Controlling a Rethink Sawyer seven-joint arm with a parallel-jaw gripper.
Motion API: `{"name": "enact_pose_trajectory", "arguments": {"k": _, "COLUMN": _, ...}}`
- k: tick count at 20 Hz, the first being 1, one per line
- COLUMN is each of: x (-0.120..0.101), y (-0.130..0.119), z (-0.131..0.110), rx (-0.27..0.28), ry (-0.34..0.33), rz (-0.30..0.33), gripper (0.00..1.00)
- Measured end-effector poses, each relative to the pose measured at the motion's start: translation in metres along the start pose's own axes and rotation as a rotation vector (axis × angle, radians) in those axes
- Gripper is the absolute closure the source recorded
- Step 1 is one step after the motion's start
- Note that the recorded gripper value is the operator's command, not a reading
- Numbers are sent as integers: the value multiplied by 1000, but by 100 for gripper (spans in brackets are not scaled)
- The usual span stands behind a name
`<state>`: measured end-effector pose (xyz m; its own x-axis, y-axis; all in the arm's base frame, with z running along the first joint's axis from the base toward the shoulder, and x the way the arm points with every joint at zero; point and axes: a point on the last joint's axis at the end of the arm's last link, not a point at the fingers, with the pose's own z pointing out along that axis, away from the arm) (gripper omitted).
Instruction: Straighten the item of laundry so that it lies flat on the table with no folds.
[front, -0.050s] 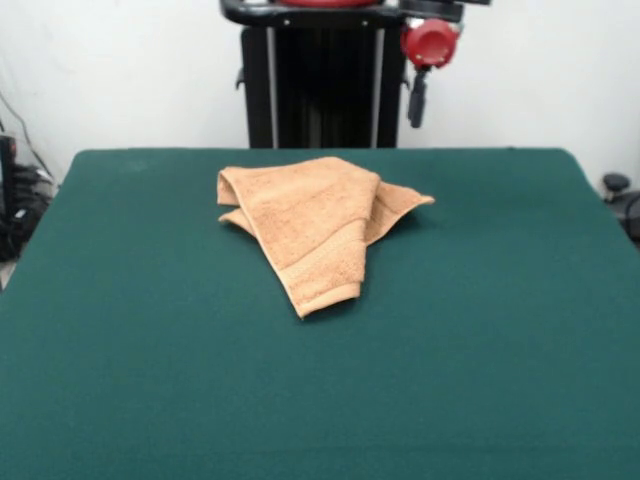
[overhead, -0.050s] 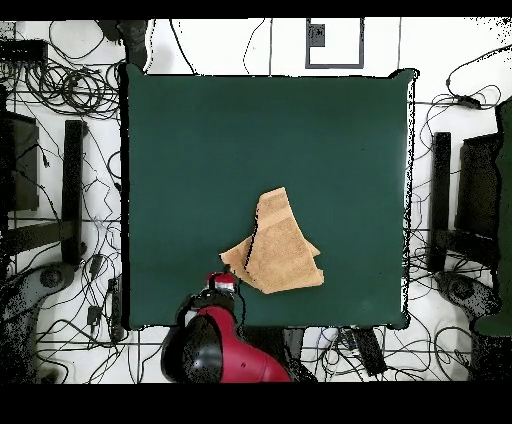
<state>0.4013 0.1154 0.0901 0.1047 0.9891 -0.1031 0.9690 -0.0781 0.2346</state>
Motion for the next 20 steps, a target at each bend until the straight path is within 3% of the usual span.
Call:
{"name": "enact_pose_trajectory", "arguments": {"k": 6, "x": -19, "y": 9, "z": -21, "rx": 72, "ry": -16, "rz": 56, "gripper": 0}}
{"name": "enact_pose_trajectory", "arguments": {"k": 9, "x": -22, "y": 15, "z": -20, "rx": 75, "ry": -18, "rz": 63, "gripper": 0}}
{"name": "enact_pose_trajectory", "arguments": {"k": 20, "x": -21, "y": 58, "z": 23, "rx": 54, "ry": -54, "rz": 82, "gripper": 0}}
